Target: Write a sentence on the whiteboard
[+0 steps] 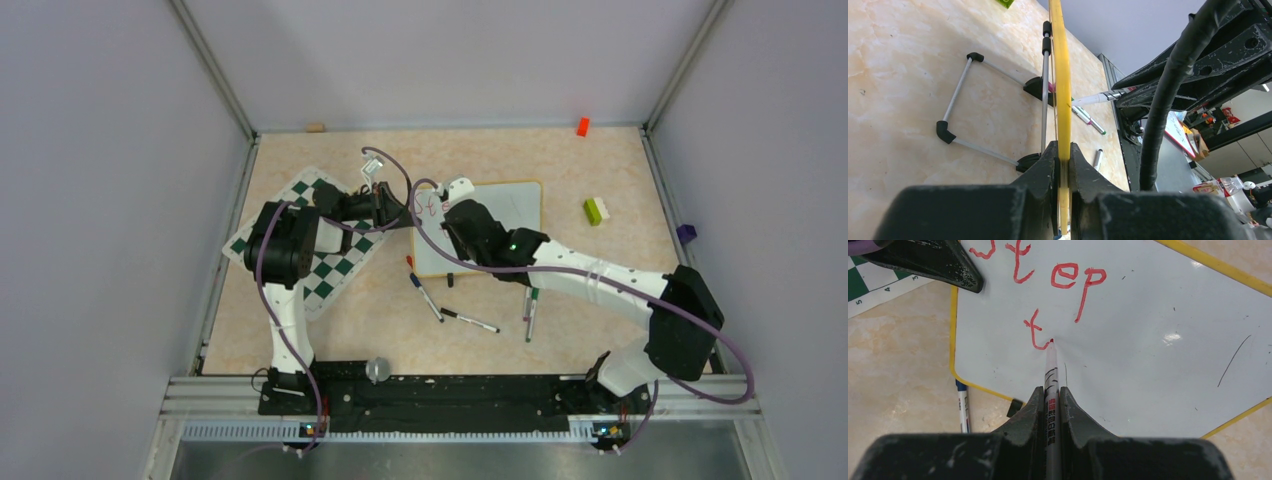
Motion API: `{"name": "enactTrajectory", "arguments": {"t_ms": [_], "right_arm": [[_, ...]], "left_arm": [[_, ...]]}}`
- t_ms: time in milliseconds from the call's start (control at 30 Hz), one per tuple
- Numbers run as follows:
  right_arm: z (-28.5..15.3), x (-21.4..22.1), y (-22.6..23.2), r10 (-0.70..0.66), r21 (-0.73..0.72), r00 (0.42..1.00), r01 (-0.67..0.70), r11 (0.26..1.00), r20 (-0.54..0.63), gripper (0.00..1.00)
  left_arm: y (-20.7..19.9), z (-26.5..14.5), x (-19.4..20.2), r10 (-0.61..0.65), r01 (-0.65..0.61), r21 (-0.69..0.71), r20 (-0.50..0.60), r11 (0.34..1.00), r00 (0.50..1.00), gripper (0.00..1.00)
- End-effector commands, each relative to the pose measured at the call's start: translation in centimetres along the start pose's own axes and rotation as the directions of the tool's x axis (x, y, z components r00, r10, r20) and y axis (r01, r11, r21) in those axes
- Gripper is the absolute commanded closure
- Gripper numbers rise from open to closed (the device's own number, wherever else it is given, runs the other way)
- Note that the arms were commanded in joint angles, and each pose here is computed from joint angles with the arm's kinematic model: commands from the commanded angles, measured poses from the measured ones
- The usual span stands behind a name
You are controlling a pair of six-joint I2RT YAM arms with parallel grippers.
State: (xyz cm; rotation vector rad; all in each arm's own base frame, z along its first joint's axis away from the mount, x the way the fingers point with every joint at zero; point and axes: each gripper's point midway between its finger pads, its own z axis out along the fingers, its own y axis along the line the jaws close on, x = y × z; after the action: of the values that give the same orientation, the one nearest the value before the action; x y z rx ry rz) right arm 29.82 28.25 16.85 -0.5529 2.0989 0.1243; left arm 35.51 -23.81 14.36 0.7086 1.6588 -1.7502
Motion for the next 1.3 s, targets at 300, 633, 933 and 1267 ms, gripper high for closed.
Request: {"name": "enactTrajectory", "arguments": {"t_ms": [300,633,933,1267], "right_arm": [[0.3,-2.6,-0.7,0.038,0.017,0.998,-0.039,0.999,0.058,1.0],[-0.1,-1.2,-0.7,0.028,-0.005,0.999,-0.028,1.0,0.029,1.0],[-0.5,-0.3,-1.7,0.014,0.034,1.0,-0.014,0.999,0.01,1.0],[-0.4,-1.5,-3.0,0.03,0.082,0.999,-0.032,0.996,0.028,1.0]], "left_arm": [[-1.7,0.4,-1.7,0.147,-0.147,0.034,0.013,0.988,0.989,1.0],[-1.7,0.4,-1.7,0.147,-0.147,0.034,0.013,0.989,0.989,1.0],[-1.7,0.4,-1.7,0.147,-0.148,0.034,0.012,0.988,0.989,1.0],[-1.7,0.4,-1.7,0.147,-0.148,0.034,0.013,0.988,0.989,1.0]]}}
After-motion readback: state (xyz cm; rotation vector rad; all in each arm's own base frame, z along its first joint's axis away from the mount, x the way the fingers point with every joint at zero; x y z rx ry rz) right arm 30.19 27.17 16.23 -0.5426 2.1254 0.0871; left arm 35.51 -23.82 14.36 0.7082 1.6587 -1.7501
